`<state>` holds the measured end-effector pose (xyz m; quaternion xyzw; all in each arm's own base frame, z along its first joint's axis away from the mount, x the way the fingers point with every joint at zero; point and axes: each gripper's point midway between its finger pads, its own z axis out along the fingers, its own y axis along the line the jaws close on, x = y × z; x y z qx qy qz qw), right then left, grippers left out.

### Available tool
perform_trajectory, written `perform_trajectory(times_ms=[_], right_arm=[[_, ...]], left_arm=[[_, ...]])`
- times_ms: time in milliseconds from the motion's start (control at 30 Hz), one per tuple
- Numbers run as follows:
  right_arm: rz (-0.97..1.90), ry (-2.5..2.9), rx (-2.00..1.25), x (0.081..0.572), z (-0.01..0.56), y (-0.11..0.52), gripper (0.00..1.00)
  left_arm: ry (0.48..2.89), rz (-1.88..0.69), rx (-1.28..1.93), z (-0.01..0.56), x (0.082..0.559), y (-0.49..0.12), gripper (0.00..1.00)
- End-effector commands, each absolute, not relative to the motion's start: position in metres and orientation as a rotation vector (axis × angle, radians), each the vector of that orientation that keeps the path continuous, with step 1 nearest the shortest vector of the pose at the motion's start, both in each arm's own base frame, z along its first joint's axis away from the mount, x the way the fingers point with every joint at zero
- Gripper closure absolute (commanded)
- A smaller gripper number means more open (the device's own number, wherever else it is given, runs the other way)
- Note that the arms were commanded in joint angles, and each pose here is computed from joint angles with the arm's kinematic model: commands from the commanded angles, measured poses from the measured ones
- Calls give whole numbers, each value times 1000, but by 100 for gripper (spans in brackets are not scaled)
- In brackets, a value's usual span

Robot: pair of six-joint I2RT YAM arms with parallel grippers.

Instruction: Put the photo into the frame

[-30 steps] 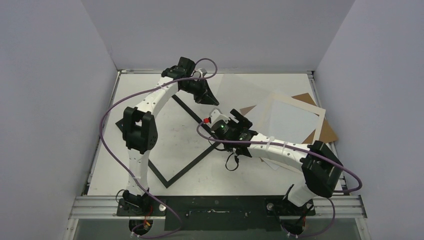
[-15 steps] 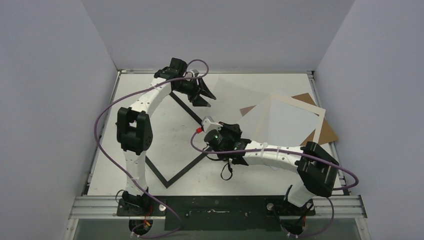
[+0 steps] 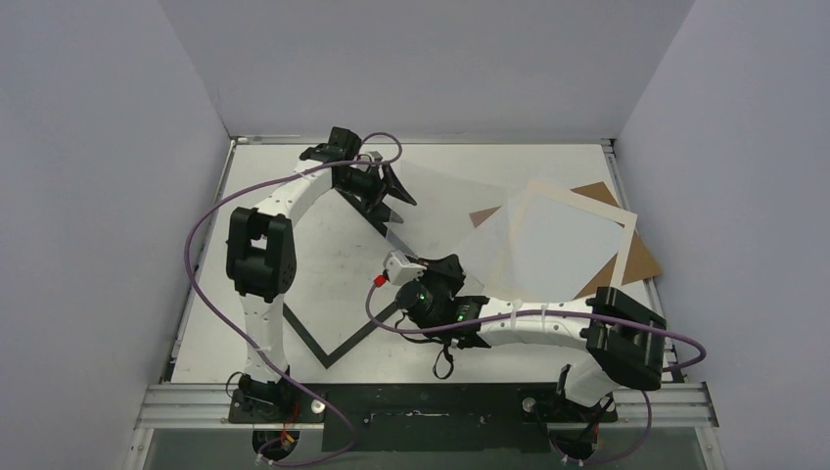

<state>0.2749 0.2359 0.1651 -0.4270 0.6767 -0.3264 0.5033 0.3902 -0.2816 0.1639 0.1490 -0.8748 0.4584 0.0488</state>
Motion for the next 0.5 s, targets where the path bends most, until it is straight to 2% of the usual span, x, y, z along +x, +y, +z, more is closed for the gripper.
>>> perform_trajectory(times_ms=[0,100,200,333,367,400,433,467], right_arm=[[-745,1586,-911,266,186,240,100],[-758,1577,-914,263,182,240,100],[-752,1575,-907,262,183,240,100],[-745,1569,-905,261,185,240,96],[-745,1567,-911,261,185,240,92],[-745,1566,-913,261,184,240,83],[-744,1566,-918,260,184,240,71],[-731,1564,-926,259,184,242,53]], left_arm=[[-2671,1475,409,172,398,-283,55],[-2680,1533,439,186,407,-286,80],[-2684,1553,441,192,412,-288,100],[-2704,1559,409,194,414,-287,100],[-2712,1560,396,195,414,-287,100],[-2725,1569,376,198,416,-287,100],[-2739,1580,355,201,418,-287,100],[-2758,1593,325,205,419,-287,100]])
